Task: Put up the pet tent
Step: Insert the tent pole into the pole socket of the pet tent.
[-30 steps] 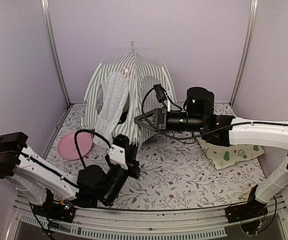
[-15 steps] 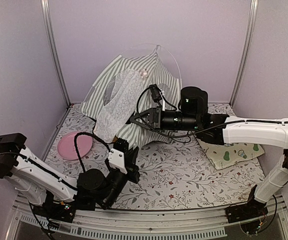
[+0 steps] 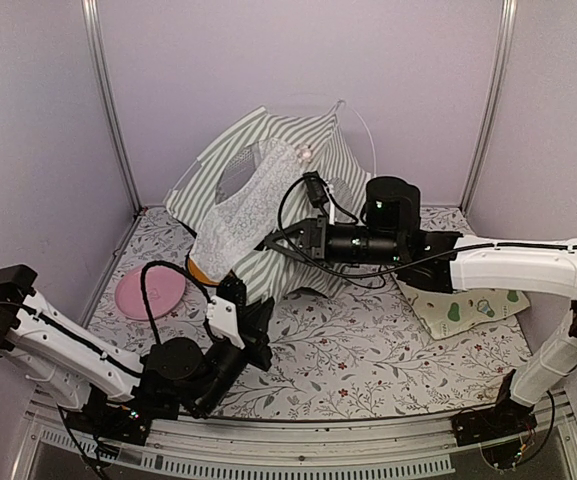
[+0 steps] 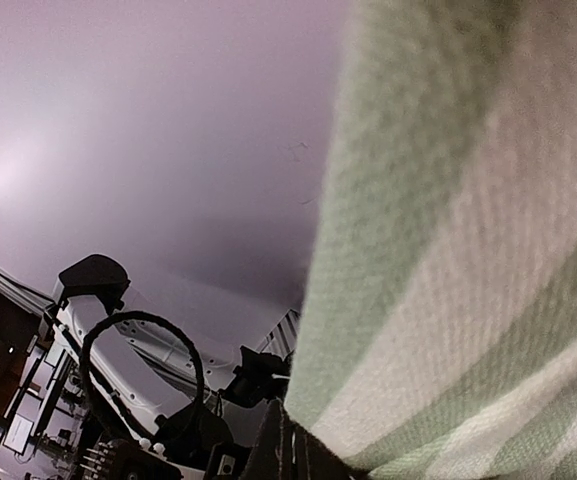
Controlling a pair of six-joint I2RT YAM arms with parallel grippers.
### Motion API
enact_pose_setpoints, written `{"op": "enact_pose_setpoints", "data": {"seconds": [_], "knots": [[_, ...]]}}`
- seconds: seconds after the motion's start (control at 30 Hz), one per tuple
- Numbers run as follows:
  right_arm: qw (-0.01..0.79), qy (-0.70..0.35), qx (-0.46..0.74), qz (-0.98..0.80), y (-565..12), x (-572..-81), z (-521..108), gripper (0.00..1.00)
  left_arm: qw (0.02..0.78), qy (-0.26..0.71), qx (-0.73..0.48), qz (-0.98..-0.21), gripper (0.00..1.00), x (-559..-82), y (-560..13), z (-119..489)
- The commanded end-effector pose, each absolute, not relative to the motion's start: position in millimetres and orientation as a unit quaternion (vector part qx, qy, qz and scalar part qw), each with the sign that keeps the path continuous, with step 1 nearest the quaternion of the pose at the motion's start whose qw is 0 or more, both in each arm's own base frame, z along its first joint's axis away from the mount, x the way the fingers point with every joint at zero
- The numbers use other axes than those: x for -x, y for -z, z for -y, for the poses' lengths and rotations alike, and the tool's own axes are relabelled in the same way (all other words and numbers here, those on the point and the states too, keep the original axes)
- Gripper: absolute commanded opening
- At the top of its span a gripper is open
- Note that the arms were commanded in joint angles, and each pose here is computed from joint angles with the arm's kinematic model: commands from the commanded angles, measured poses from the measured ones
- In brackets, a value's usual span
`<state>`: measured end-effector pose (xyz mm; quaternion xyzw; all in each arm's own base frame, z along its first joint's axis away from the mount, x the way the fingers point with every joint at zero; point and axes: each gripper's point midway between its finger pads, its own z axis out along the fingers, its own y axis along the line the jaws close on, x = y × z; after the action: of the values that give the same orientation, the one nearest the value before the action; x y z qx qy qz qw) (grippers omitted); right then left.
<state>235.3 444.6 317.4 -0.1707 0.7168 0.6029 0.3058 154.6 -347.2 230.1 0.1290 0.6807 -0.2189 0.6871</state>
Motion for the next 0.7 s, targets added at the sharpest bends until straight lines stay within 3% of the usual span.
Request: {"op": "enact_pose_setpoints", "data": {"seconds": [0.0, 0.67], "knots": [[0.490, -0.636, 0.059, -0.593, -439.3, -295.0, -369.3, 0.00, 0.640, 0.186, -0.249, -0.703, 0.00, -130.5, -168.6, 353.7], [0.488, -0.624, 0.046, -0.608, -420.6, -301.9, -348.1, 0.00, 0.640, 0.183, -0.247, -0.705, 0.00, -134.8, -168.0, 347.5]]}}
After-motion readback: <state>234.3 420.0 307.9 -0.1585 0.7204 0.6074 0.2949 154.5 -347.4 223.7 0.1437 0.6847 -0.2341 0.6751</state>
